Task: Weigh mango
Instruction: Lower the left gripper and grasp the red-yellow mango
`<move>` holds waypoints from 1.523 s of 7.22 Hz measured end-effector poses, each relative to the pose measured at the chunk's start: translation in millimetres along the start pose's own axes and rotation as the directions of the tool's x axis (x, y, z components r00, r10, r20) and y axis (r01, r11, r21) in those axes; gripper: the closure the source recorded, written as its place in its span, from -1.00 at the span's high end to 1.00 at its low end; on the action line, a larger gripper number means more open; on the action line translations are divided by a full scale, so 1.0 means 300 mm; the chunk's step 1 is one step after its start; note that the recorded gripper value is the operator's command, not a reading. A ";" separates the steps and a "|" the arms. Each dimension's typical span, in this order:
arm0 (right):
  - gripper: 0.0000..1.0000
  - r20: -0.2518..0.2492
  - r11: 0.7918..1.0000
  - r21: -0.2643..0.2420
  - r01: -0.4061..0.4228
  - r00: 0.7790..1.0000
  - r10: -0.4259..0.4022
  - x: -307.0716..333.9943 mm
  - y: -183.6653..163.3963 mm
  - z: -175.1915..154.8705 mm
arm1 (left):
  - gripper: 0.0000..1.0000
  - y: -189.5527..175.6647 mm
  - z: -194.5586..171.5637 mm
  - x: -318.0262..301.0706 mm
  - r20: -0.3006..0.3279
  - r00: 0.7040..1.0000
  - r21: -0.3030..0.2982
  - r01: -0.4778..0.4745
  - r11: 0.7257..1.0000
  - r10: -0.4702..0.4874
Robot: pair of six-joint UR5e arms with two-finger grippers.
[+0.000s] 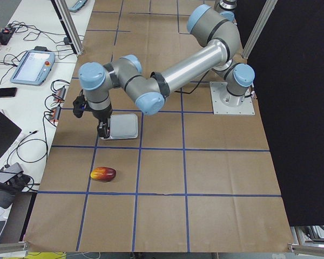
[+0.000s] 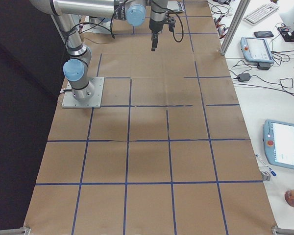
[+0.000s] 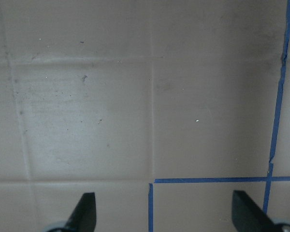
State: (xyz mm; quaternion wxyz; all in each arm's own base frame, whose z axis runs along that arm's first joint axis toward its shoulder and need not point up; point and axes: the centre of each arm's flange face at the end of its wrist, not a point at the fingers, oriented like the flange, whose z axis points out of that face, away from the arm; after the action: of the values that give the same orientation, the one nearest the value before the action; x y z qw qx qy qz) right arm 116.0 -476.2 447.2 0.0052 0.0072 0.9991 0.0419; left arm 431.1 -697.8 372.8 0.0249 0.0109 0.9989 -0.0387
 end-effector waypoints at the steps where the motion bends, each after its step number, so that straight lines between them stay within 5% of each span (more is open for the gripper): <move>1: 1.00 0.000 1.000 0.000 0.000 1.000 0.000 0.000 0.000 0.000 | 0.99 -0.019 0.105 -0.049 -0.016 1.000 -0.014 -0.007 1.000 0.007; 5: 1.00 0.000 1.000 0.000 0.000 1.000 0.000 0.000 0.000 0.000 | 0.99 0.010 0.367 -0.163 -0.069 0.998 -0.067 0.001 0.998 -0.005; 10: 1.00 0.000 1.000 0.000 0.000 1.000 0.000 0.000 0.001 -0.001 | 0.99 -0.017 0.585 -0.197 -0.091 0.996 -0.026 0.015 1.000 -0.017; 11: 1.00 0.000 1.000 0.000 0.000 1.000 0.000 0.000 0.000 0.000 | 0.84 -0.021 0.620 -0.195 -0.094 0.995 -0.027 0.012 1.000 -0.015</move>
State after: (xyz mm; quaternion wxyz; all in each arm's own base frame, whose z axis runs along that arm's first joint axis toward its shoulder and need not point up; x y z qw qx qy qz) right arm 116.0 -476.1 447.3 0.0051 0.0073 0.9991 0.0420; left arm 498.4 -719.6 190.9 -0.0224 0.0057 0.9994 -0.0249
